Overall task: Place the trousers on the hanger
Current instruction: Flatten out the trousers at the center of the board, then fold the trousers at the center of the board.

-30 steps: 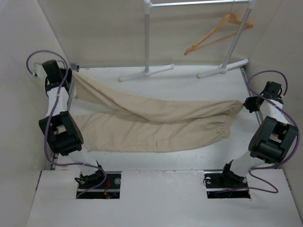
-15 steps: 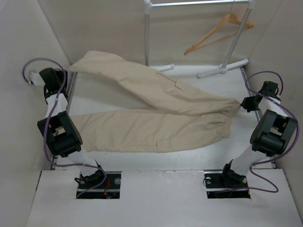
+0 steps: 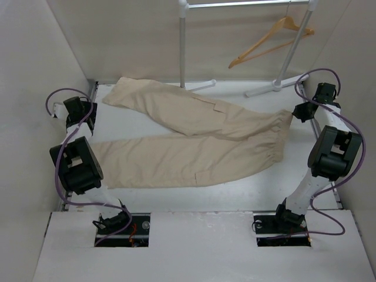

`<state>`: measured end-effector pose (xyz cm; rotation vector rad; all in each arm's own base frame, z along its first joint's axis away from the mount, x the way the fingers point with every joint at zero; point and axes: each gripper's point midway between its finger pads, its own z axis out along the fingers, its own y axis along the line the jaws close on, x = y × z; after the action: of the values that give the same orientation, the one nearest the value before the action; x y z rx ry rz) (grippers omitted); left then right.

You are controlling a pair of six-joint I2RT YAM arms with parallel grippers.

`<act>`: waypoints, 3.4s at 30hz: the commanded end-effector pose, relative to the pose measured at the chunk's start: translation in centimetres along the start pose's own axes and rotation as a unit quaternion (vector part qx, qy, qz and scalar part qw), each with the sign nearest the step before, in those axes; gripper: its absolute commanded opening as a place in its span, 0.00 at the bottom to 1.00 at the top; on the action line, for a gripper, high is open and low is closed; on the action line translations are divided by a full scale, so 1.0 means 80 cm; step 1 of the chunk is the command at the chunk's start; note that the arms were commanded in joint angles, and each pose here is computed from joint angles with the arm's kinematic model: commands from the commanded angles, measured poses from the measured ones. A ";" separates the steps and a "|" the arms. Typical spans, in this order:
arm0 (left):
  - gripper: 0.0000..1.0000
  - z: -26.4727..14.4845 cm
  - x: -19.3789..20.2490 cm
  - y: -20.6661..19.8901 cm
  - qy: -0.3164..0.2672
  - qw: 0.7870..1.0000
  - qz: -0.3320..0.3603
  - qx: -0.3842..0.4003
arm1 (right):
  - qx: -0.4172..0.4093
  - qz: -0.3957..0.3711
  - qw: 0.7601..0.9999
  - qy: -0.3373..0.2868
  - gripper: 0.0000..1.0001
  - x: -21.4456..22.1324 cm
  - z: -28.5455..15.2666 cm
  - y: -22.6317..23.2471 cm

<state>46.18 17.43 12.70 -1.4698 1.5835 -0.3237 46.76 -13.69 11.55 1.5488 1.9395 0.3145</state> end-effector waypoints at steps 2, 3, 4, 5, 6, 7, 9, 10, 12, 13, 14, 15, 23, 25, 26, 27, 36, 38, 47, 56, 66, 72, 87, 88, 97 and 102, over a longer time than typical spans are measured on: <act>0.63 -0.001 0.040 -0.093 0.009 0.994 0.080 0.076 | 0.000 -0.011 1.000 -0.007 0.00 -0.008 0.005 0.005; 0.63 0.004 0.055 -0.112 0.013 0.990 0.111 0.085 | -0.001 -0.013 1.000 -0.007 0.00 -0.005 0.004 0.006; 0.63 0.010 0.069 -0.129 0.012 0.986 0.143 0.086 | -0.002 -0.015 1.000 -0.007 0.00 -0.002 0.004 0.006; 0.63 0.021 0.079 -0.137 0.005 0.981 0.182 0.073 | -0.004 -0.016 1.000 -0.008 0.00 -0.001 0.003 0.005; 0.63 0.027 0.084 -0.138 0.001 0.978 0.202 0.058 | -0.006 -0.016 1.000 -0.006 0.00 0.001 0.002 0.005; 0.62 0.038 0.086 -0.136 -0.008 0.974 0.222 0.034 | -0.008 -0.016 1.000 -0.006 0.00 0.001 0.000 0.005; 0.57 0.058 0.089 -0.121 -0.013 0.971 0.239 -0.014 | -0.011 -0.017 1.000 -0.006 0.01 0.002 -0.003 0.007; 0.55 0.067 0.090 -0.112 -0.011 0.971 0.237 -0.031 | -0.010 -0.019 1.000 -0.005 0.01 0.002 -0.003 0.006; 0.54 0.083 0.092 -0.102 -0.005 0.971 0.234 -0.046 | -0.011 -0.022 1.000 -0.004 0.01 0.002 -0.004 0.008; 0.54 0.091 0.090 -0.096 -0.006 0.972 0.229 -0.051 | -0.010 -0.022 1.000 -0.003 0.01 0.002 -0.003 0.007; 0.55 0.098 0.088 -0.092 -0.006 0.974 0.221 -0.054 | -0.010 -0.023 1.000 0.000 0.01 0.003 -0.002 0.006; 0.55 0.106 0.086 -0.087 -0.004 0.975 0.212 -0.060 | -0.009 -0.023 1.000 0.004 0.01 0.003 -0.001 0.005; 0.56 0.156 0.089 -0.055 0.035 0.983 0.156 -0.086 | -0.009 -0.027 1.000 0.011 0.01 0.003 0.003 0.009; 0.56 0.171 0.095 -0.053 0.043 0.984 0.151 -0.088 | -0.007 -0.026 1.000 0.013 0.01 0.004 0.004 0.007; 0.56 0.176 0.097 -0.053 0.044 0.985 0.145 -0.086 | -0.007 -0.028 1.000 0.013 0.01 0.004 0.004 0.006; 0.55 0.184 0.096 -0.053 0.042 0.986 0.136 -0.083 | -0.004 -0.031 0.999 0.014 0.01 0.005 0.004 0.005; 0.01 0.161 0.036 -0.068 -0.014 0.995 0.083 -0.046 | 0.038 -0.027 0.999 0.003 0.00 -0.012 0.019 -0.029; 0.01 0.133 0.008 -0.075 -0.037 0.996 0.076 -0.034 | 0.043 -0.025 0.999 -0.003 0.00 -0.020 0.022 -0.031; 0.03 0.050 -0.045 -0.021 -0.079 0.992 0.067 -0.076 | 0.073 -0.029 0.997 -0.005 0.00 -0.046 0.048 -0.038; 0.53 0.032 -0.039 0.001 -0.079 0.992 0.062 -0.075 | 0.059 -0.041 0.997 -0.028 0.41 -0.071 0.027 -0.020; 0.64 -0.052 0.044 -0.069 -0.051 0.993 0.102 0.008 | 0.037 -0.082 0.994 -0.064 0.48 0.007 -0.090 -0.059; 0.35 -0.145 0.191 -0.049 0.019 0.985 0.163 0.046 | 0.066 -0.075 0.994 -0.033 0.09 0.086 -0.116 -0.179; 0.31 -0.264 0.223 0.044 0.083 0.969 0.225 0.061 | 0.012 -0.078 0.997 0.022 0.49 0.143 -0.102 -0.197; 0.33 -0.268 0.218 0.051 0.083 0.968 0.228 0.057 | 0.008 -0.079 0.997 0.018 0.49 0.140 -0.103 -0.194; 0.39 -0.303 0.179 0.123 0.102 0.963 0.249 -0.026 | 0.056 -0.059 0.996 0.027 0.35 0.146 -0.065 -0.210; 0.35 -0.326 0.156 0.129 0.087 0.968 0.234 -0.012 | 0.058 -0.027 0.998 0.014 0.05 0.133 -0.062 -0.208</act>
<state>23.37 -1.77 13.09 -1.0550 2.0219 -0.1790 28.40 -6.08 2.14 1.5356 2.1344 0.2244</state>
